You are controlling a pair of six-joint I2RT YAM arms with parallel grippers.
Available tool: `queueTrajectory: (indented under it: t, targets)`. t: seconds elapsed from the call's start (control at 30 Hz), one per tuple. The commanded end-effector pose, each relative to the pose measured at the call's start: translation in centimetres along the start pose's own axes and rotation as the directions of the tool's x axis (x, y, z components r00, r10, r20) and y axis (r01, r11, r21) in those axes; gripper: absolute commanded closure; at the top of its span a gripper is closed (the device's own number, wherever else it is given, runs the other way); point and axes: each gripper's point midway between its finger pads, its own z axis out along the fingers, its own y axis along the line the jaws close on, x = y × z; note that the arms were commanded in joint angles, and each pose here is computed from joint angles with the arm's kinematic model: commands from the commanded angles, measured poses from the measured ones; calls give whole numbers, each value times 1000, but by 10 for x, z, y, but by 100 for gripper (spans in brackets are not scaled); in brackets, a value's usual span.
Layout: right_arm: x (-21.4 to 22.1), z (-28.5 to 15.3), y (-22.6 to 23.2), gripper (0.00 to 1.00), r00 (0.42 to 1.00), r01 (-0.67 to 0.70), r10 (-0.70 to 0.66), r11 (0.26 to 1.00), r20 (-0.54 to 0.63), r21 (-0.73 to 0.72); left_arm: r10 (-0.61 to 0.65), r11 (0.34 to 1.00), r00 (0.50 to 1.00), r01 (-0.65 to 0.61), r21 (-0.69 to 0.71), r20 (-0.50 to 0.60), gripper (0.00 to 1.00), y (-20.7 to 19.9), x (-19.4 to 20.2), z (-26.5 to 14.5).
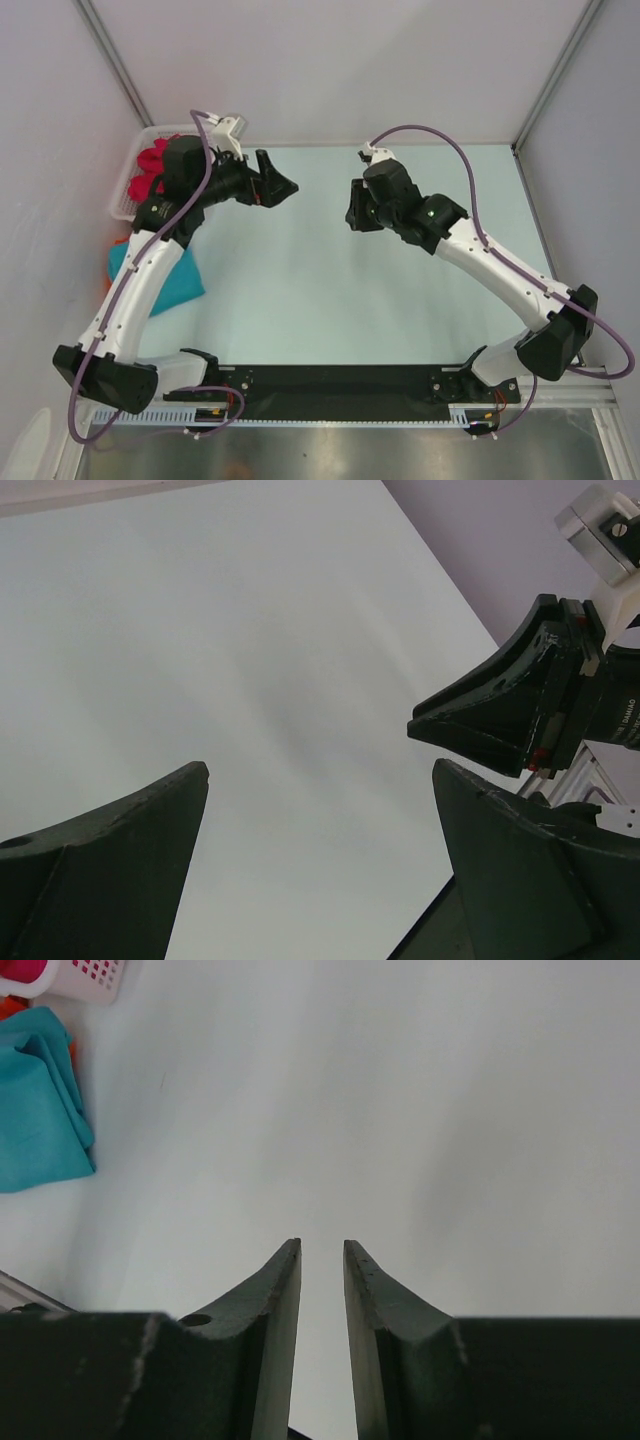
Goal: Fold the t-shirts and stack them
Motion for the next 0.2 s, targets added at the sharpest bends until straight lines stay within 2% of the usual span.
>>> queueTrajectory:
  t: [0.0,0.17]
  targets:
    - [-22,-7,9,72,998,-12,14,999,65,-40,25,998,998,-28,59,51,0,-17,-15,-4]
    - [-21,-7,6,69,997,-21,23,999,68,-34,28,998,998,-31,56,53,0,-16,-13,-5]
